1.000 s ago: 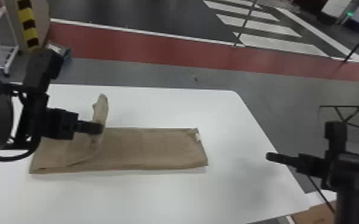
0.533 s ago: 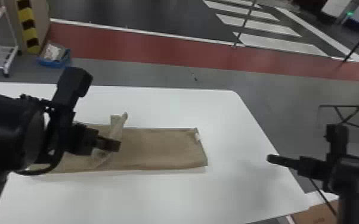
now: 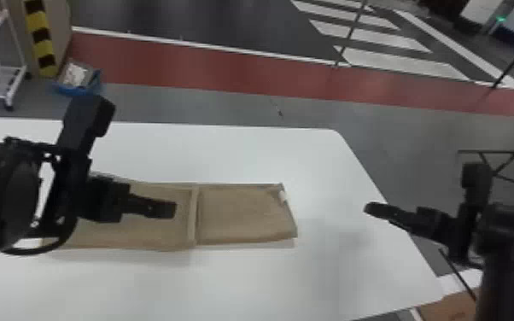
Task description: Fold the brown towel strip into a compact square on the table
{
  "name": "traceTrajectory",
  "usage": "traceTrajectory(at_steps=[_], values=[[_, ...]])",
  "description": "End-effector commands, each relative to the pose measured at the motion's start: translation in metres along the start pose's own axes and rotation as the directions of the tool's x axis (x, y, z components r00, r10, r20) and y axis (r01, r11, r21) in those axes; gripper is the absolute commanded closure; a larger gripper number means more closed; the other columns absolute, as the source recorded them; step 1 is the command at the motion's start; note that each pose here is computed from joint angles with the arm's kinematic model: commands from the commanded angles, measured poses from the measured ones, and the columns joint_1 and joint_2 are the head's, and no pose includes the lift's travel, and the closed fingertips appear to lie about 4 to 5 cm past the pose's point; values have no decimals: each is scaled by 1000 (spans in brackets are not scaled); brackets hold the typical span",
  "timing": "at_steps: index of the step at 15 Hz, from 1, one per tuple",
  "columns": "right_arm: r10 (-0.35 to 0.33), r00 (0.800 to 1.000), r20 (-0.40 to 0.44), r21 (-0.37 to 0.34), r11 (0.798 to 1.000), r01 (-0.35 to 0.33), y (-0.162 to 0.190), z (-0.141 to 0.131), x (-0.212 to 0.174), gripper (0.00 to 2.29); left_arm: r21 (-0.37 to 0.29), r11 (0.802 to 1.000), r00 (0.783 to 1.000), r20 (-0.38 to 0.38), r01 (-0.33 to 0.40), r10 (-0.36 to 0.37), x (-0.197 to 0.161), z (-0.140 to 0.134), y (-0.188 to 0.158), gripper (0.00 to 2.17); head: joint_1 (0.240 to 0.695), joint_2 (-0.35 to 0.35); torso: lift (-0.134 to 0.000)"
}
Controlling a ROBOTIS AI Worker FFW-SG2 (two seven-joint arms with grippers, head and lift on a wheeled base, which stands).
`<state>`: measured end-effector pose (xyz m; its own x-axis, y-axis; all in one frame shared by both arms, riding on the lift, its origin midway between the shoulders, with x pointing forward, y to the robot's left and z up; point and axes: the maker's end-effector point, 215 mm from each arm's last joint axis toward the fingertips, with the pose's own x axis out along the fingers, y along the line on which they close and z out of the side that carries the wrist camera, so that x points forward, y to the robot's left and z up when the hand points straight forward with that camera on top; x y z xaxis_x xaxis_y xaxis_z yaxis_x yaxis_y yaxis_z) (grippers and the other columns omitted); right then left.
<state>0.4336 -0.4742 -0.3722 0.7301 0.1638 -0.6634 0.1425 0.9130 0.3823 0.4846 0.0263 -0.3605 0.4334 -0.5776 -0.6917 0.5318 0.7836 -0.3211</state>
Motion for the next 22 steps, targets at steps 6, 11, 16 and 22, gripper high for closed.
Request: traceTrajectory(at_steps=[6, 11, 16, 22], values=[[174, 983, -65, -130, 975, -181, 181, -27, 48, 127, -172, 983, 972, 215, -59, 96, -61, -8, 136, 33, 695, -335, -124], [206, 965, -163, -218, 946, -238, 246, -64, 74, 140, -189, 970, 920, 333, -152, 209, -111, -23, 224, 36, 695, -34, -124], [194, 965, -177, -339, 908, -245, 259, -69, 114, 225, -198, 969, 919, 335, -147, 208, -106, -44, 232, 39, 695, 76, -124], [251, 943, -218, -430, 843, -323, 299, -84, 140, 225, -208, 970, 924, 329, -130, 194, -100, -54, 227, 39, 695, 107, -124]])
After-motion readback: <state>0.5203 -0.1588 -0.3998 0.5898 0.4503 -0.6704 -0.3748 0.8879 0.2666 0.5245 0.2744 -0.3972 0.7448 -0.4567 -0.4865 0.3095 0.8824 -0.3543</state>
